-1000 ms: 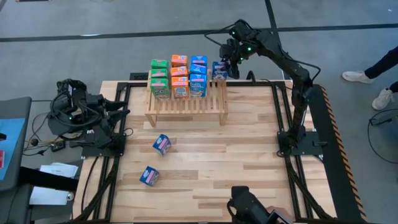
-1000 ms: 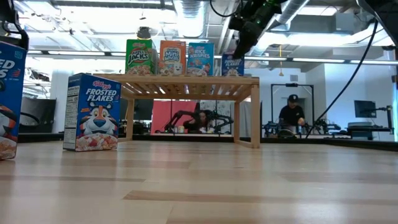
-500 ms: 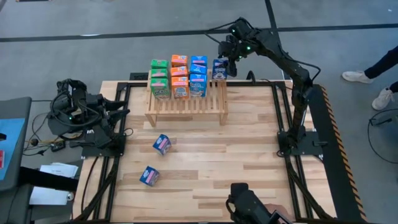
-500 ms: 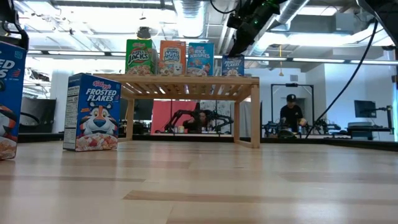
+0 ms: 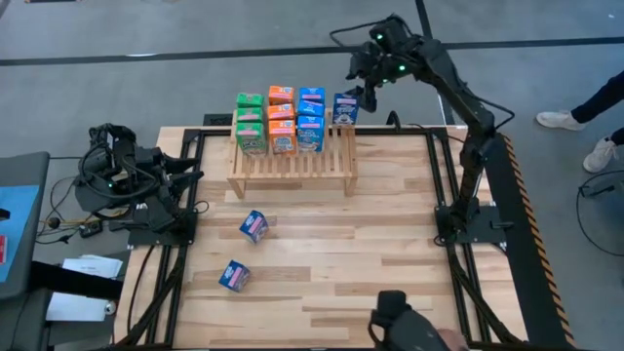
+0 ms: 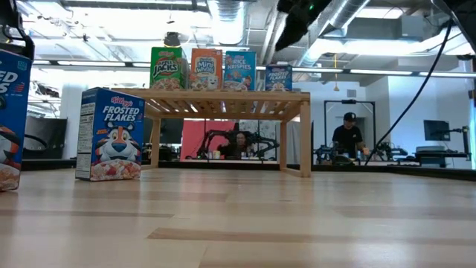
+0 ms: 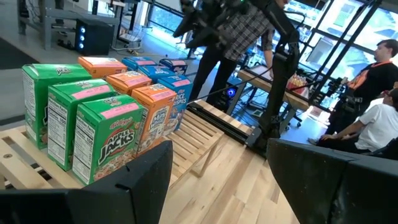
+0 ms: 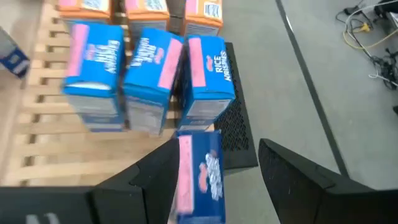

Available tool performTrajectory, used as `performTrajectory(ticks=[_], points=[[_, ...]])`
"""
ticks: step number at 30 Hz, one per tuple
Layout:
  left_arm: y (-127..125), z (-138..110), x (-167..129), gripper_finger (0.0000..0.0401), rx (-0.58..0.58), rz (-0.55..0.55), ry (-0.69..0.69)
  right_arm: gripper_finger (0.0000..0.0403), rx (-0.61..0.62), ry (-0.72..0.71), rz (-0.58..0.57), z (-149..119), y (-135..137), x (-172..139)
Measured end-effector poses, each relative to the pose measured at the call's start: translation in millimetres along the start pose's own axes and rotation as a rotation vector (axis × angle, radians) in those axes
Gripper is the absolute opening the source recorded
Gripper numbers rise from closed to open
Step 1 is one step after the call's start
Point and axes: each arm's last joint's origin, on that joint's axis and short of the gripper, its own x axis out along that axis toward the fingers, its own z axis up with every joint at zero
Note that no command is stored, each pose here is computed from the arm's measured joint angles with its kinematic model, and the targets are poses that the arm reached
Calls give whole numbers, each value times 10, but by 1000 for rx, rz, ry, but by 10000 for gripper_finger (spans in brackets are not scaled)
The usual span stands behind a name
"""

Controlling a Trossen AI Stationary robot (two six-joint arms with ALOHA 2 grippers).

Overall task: Stack cereal on shelf
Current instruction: Put the bottom right blue cereal box on the shelf

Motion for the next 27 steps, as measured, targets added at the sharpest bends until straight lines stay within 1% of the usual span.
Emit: performTrajectory(ticks=[2, 4, 7, 9, 10, 11, 13, 14, 16, 17, 19, 22, 24, 27], points=[[0, 0, 0, 250, -2, 0, 0, 243, 11, 1, 1, 34, 23, -130], [0, 0, 0, 250, -2, 0, 0, 232, 12, 2, -1, 27, 36, -237], [0, 0, 0, 250, 0, 0, 0, 191, 16, -7, -31, -13, 4, -422], [0, 0, 0, 250, 2, 0, 0, 156, 75, 23, -27, -115, -38, -548], [0, 0, 0, 250, 3, 0, 0, 137, 121, 27, 12, -186, -68, -588], [0, 0, 0, 250, 5, 0, 0, 119, 171, 14, 85, -264, -97, -607], [0, 0, 0, 250, 16, 0, 0, 80, 267, -60, 260, -423, -166, -590], [1, 0, 0, 250, 22, 0, 0, 60, 302, -86, 305, -502, -204, -576], [2, 1, 0, 250, 32, 5, -5, 21, 343, -62, 300, -648, -253, -535], [3, 3, 0, 250, 36, 12, -10, 13, 354, -39, 293, -704, -251, -498], [6, 5, 0, 250, 37, 21, -17, 16, 376, -10, 299, -808, -224, -393], [10, 9, 0, 250, 51, 35, -29, 18, 375, -9, 297, -945, -122, -299], [12, 11, -1, 250, 61, 41, -34, 10, 380, -38, 268, -1048, -61, -235], [15, 12, -1, 250, 73, 49, -40, 8, 416, -64, 198, -1264, 0, -39]])
